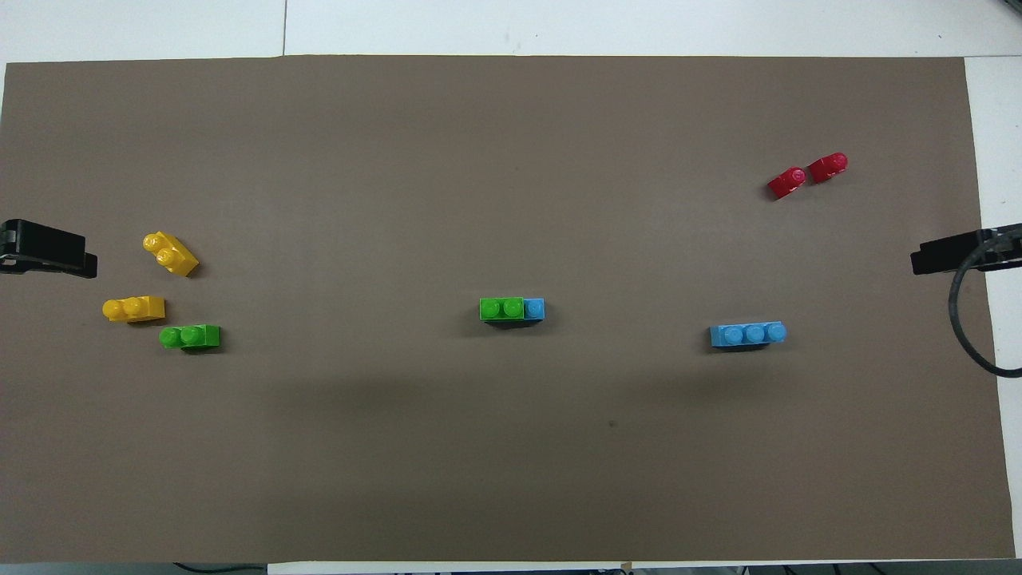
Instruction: Remove green block with left arm and hold with right
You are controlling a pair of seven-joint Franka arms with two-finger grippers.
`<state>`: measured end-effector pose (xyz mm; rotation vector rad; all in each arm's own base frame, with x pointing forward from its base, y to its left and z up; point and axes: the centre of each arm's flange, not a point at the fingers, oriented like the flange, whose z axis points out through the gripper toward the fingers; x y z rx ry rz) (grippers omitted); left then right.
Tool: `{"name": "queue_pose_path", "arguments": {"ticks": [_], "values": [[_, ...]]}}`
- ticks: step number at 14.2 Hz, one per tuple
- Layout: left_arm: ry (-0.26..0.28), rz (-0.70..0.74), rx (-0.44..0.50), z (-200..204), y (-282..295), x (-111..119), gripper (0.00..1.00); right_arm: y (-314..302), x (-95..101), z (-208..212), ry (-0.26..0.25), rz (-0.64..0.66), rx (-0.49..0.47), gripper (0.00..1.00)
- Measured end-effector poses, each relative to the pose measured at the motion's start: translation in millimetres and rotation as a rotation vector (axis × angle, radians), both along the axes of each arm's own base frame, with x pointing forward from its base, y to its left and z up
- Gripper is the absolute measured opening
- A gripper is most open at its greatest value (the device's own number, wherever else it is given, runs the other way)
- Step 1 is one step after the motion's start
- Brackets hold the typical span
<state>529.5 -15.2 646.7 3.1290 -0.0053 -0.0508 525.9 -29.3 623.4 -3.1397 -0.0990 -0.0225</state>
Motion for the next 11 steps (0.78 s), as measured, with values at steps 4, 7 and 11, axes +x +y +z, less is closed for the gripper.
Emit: {"name": "queue_pose_path", "arguments": {"ticks": [4,7,11], "values": [[0.0,0.006,0.0,0,-1,0,1.0,0,0.0,0,0.0,-0.003,0.0,1.0],[0.002,0.114,0.002,-1,-8,0,1.0,0,0.0,0,0.0,-0.004,0.0,1.0],[-0.001,0.357,0.011,-13,-47,-5,1.0,4,-2.6,-4,0.01,-0.107,0.001,1.0]]}}
